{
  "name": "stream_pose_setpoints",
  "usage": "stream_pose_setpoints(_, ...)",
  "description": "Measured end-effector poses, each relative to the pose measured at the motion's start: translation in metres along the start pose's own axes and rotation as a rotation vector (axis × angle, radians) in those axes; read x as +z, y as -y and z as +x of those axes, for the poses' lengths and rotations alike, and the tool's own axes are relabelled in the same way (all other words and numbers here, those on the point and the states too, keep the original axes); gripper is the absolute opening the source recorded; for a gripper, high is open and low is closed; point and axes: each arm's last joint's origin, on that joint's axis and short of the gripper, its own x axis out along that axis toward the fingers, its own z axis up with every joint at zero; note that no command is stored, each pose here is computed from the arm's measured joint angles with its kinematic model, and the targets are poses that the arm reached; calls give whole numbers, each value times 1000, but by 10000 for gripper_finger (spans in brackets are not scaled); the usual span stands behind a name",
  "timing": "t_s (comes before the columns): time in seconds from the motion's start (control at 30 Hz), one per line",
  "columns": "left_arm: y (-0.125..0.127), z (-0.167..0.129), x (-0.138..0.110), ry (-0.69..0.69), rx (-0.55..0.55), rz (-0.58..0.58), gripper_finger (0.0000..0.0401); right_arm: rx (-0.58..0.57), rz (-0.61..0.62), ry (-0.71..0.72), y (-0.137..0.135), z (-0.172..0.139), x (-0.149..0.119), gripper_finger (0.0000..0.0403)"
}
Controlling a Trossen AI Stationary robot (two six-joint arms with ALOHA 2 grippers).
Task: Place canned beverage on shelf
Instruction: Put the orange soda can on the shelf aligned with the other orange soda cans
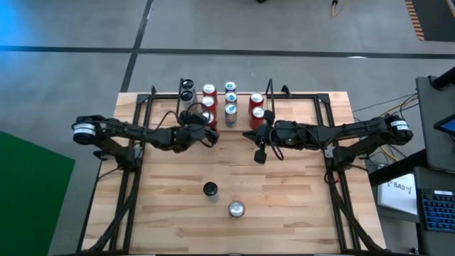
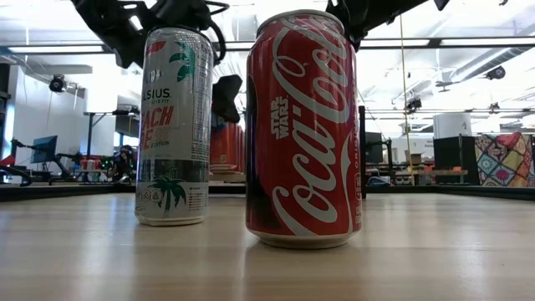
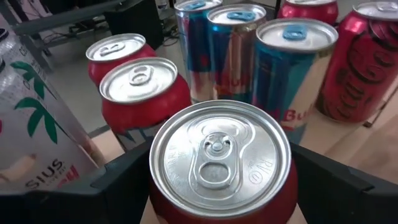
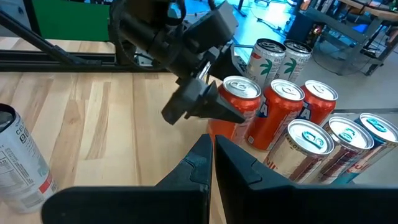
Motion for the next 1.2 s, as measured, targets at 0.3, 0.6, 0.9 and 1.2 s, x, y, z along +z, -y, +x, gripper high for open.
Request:
stream_pose_setpoints(0.3, -2, 7, 0, -9, 28, 3, 314, 0, 0, 0, 0, 0, 0, 9)
stream_pose_setpoints(0.6, -3, 7, 0, -9, 30, 2, 315, 0, 0, 0, 0, 0, 0, 9)
stream_pose_setpoints(0.9, -4, 8, 0, -9, 36, 0, 315, 0, 0, 0, 0, 0, 0, 9)
stream_pose_setpoints(1.2, -4, 8, 0, -10, 36, 21, 315, 0, 0, 0, 0, 0, 0, 9)
